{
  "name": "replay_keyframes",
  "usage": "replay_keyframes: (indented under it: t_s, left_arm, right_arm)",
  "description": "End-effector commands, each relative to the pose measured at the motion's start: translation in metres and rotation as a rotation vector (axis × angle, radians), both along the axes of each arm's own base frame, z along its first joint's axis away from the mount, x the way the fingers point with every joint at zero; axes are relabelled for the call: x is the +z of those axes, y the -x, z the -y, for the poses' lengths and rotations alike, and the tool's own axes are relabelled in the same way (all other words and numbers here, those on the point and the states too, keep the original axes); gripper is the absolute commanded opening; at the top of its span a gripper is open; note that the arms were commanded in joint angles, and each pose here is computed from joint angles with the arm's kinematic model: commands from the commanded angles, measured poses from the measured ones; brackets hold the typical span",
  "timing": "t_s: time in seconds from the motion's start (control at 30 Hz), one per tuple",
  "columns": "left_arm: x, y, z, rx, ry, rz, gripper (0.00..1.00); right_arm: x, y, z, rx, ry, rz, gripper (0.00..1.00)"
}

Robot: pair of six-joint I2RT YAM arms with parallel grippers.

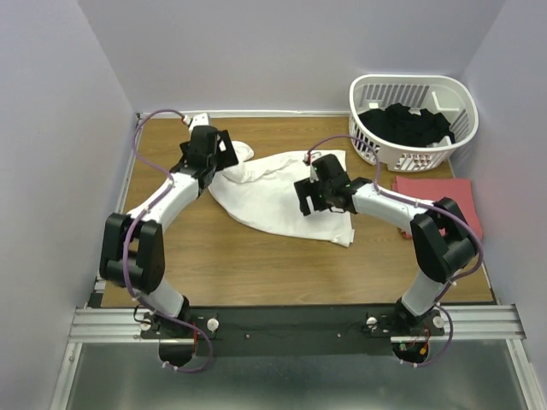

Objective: Fold and stack the t-shirts
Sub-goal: Flatten the tshirt out

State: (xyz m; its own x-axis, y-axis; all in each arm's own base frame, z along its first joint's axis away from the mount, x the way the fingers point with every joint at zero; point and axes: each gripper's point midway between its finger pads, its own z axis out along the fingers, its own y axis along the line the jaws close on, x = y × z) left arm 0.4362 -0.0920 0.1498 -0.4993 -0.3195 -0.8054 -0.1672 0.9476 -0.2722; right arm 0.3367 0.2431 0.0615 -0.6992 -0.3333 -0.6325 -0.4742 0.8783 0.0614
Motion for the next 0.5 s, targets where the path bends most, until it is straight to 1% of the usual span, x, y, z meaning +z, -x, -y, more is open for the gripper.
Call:
replay_keyframes:
  t_s: [0.0, 0.03, 0.07, 0.13, 0.17, 0.2, 0.33, 0.37, 0.47]
  left_arm:
    - [0.012, -0.041, -0.012, 0.01, -0.151, 0.003, 0.98]
    - [0.025, -0.051, -0.013, 0.004, -0.189, 0.009, 0.99]
    - [0.006, -0.055, -0.013, -0.001, -0.222, -0.049, 0.98]
    - [0.003, -0.063, -0.011, -0.009, -0.267, -0.068, 0.98]
    - [0.012, -0.071, -0.008, -0.006, -0.301, -0.054, 0.98]
    - [-0.003, -0.072, -0.007, -0.012, -0.333, -0.093, 0.98]
    - [-0.02, -0.077, 0.004, -0.022, -0.411, -0.138, 0.94]
    - [-0.025, -0.076, 0.005, -0.021, -0.426, -0.15, 0.91]
    - [-0.045, -0.07, 0.013, -0.035, -0.434, -0.189, 0.86]
  right_arm:
    - [0.008, -0.037, 0.023, -0.143, 0.014, 0.042, 0.89]
    - [0.008, -0.044, 0.028, -0.167, 0.012, 0.043, 0.89]
    - [0.008, -0.048, 0.031, -0.178, 0.01, 0.041, 0.89]
    - [0.006, -0.052, 0.031, -0.183, 0.006, 0.036, 0.89]
    - [0.003, -0.053, 0.031, -0.183, 0.007, 0.028, 0.89]
    - [0.004, -0.056, 0.028, -0.182, 0.003, 0.03, 0.88]
    - [-0.008, -0.055, 0.023, -0.163, -0.005, -0.005, 0.86]
    - [-0.011, -0.054, 0.022, -0.166, -0.011, -0.015, 0.86]
    - [-0.02, -0.046, 0.021, -0.16, -0.017, -0.051, 0.82]
